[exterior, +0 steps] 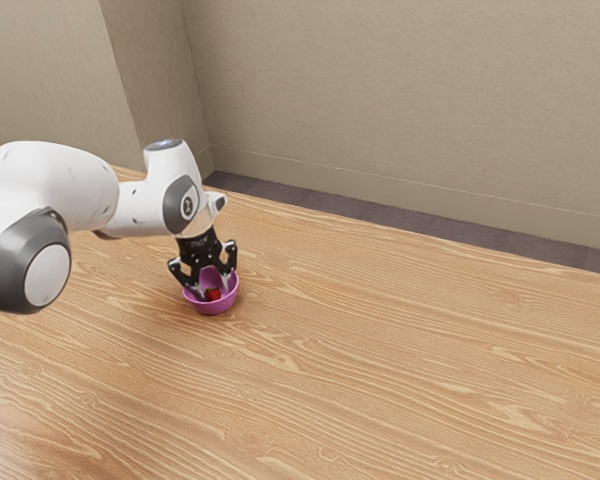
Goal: Take strawberry from the bowl
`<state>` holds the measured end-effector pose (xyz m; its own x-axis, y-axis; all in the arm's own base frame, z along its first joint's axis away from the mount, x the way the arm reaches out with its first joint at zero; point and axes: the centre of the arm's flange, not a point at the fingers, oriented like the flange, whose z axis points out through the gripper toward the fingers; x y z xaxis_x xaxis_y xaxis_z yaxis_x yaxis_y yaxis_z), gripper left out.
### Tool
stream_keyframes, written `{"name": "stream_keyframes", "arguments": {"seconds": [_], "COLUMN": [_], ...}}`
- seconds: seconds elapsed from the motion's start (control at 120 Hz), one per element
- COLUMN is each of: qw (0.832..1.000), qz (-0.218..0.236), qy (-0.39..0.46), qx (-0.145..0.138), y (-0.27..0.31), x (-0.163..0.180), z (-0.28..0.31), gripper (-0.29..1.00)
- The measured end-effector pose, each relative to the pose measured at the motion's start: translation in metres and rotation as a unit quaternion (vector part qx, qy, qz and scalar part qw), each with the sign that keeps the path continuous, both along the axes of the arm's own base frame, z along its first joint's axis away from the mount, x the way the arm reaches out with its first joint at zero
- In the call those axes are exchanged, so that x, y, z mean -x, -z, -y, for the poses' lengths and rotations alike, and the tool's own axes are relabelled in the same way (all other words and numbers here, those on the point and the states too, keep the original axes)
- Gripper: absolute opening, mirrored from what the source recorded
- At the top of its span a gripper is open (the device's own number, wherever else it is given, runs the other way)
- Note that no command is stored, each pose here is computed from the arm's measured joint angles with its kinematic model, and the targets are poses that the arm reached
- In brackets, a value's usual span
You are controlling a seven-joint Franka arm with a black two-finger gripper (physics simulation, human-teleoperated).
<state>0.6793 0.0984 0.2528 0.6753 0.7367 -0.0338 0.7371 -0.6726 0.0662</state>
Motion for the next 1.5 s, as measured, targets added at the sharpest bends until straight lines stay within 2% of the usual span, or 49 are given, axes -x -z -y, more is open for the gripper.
{"name": "stream_keyframes", "arguments": {"seconds": [0.417,0.725,1.283,1.5], "qw": [1.0,0.999,0.999,1.0], "qz": [-0.009,-0.019,-0.021,-0.005], "qy": [-0.005,-0.008,-0.01,-0.012], "qx": [0.023,0.031,0.027,0.024], "y": [-0.001,0.0,-0.002,-0.027], "x": [-0.005,0.003,0.003,0.0], "z": [0.001,-0.002,-0.003,-0.002], "gripper": [0.31,0.22,0.06,0.03]}}
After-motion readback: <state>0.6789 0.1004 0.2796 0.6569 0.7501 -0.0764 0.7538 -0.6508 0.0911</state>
